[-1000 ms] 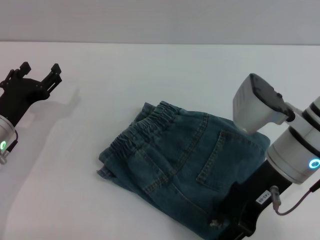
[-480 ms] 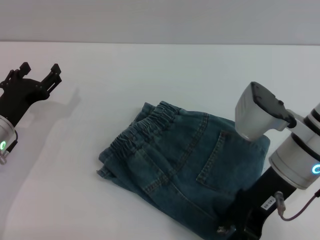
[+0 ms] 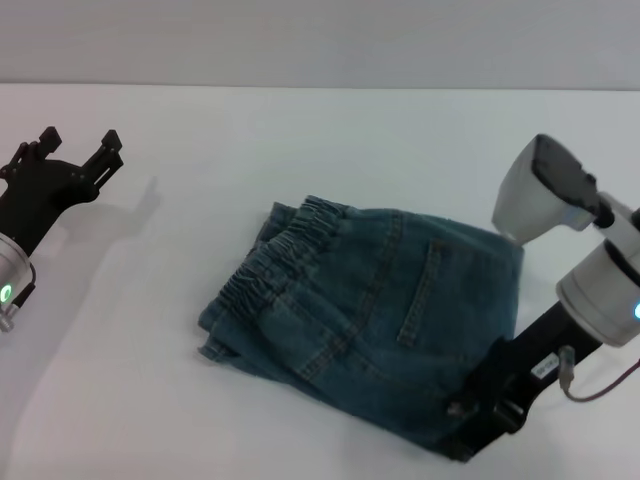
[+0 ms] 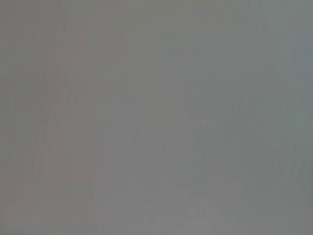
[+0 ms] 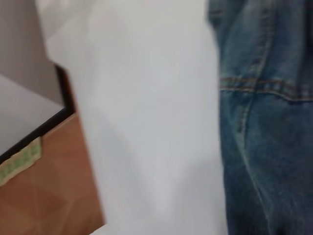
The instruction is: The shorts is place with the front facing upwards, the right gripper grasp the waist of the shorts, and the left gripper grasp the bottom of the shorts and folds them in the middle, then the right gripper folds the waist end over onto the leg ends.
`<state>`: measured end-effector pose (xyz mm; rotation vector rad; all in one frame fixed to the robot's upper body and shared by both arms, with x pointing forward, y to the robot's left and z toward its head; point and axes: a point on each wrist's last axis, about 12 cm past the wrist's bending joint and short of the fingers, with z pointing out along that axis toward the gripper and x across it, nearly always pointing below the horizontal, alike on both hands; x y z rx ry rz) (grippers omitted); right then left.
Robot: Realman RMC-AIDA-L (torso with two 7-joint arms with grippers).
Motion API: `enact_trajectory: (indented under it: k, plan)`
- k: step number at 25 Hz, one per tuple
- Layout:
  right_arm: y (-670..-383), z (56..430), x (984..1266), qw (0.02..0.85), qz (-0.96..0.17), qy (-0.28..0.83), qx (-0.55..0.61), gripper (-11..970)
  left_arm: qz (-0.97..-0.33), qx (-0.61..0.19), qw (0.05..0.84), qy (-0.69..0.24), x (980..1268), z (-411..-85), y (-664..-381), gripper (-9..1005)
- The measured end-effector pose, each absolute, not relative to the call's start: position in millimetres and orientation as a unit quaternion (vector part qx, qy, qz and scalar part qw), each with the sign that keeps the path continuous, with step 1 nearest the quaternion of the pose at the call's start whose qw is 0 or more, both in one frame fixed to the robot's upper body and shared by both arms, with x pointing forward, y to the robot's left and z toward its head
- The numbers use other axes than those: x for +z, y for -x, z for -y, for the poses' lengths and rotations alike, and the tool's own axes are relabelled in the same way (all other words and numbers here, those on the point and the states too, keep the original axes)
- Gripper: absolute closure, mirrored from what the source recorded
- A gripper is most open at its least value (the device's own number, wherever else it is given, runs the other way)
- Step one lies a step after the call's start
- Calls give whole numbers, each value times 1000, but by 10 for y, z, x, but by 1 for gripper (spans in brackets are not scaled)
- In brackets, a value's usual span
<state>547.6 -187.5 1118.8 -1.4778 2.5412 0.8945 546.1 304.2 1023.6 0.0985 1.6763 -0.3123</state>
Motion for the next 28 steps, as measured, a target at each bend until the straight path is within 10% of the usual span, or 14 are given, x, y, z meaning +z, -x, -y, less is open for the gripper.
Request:
enact_trajectory:
  k: [21,28]
  plan:
    - [-5667,2216,11347,140,-848,434,271,419,-741,-136,656,-41,10217,-3083,-5417,153]
    - [-5517,2493,11712,353,-747,435,359,418,-683,-158,713,-33,10370,-3127,-5314,152]
